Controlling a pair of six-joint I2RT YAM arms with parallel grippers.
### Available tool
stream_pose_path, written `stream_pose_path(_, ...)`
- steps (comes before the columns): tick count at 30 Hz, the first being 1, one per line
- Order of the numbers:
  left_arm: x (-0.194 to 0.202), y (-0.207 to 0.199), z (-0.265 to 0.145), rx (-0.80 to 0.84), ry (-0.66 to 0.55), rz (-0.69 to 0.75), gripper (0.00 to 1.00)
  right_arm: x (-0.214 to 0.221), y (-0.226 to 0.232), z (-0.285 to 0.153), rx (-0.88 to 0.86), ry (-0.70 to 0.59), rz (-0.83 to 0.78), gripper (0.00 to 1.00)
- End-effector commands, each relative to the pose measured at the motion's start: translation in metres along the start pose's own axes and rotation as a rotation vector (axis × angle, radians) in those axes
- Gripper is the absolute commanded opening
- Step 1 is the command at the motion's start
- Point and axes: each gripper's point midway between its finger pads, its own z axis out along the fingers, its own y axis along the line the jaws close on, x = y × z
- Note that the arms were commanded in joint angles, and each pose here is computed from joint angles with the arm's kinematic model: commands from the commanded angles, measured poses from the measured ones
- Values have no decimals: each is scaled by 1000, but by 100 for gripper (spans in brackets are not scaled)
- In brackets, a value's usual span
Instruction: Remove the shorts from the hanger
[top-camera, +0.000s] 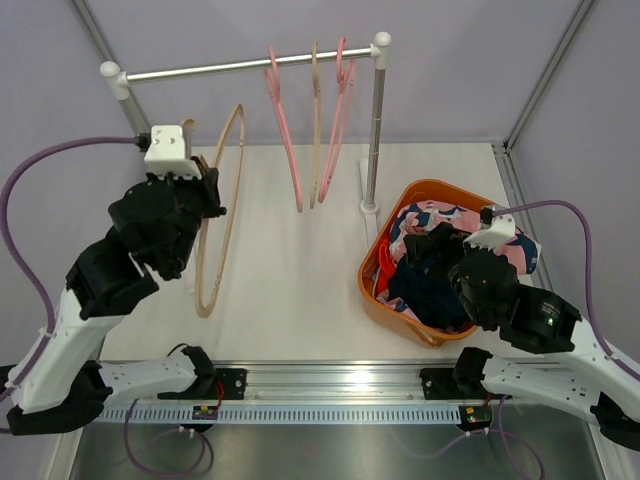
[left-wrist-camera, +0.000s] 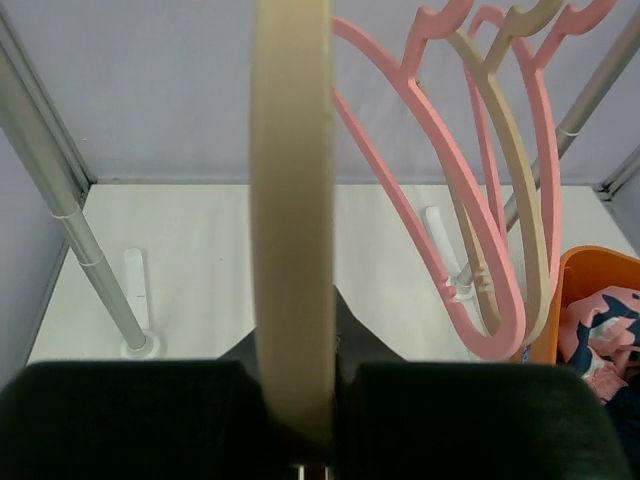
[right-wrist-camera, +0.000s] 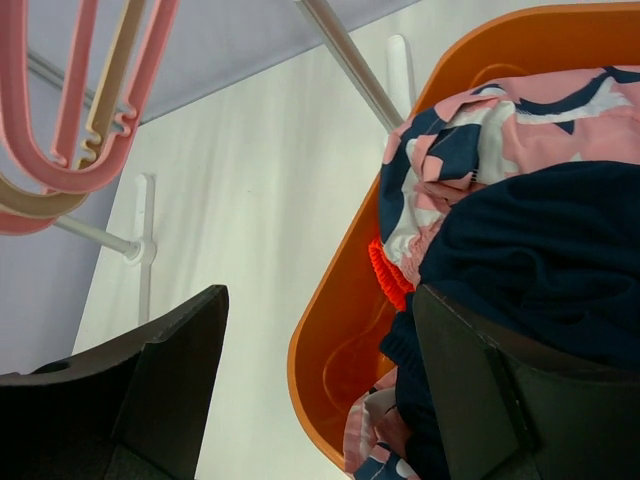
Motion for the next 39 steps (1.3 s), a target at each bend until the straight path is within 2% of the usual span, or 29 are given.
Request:
stream_pose_path(1, -20, -8, 12, 18, 10, -2, 0, -19, 30, -5, -114, -15, 9, 83)
stream_pose_path(4, -37, -9, 26, 34, -19, -18, 0, -20, 41, -7, -155, 2, -11, 84)
stream_pose_path(5, -36, -1, 42, -6, -7, -11, 0, -20, 45, -7, -164, 10, -18, 85)
stream_pose_path(15, -66, -5, 110, 208, 18, -64, 0, -18, 63, -10, -245, 43, -42, 86)
stream_pose_path(22, -82, 14, 138, 247, -6, -97, 0, -23, 67, -12, -265, 27, -39, 86)
stream_pose_path(39, -47, 26, 193, 224, 76, -113, 0, -18, 69, -6, -257, 32, -47, 86)
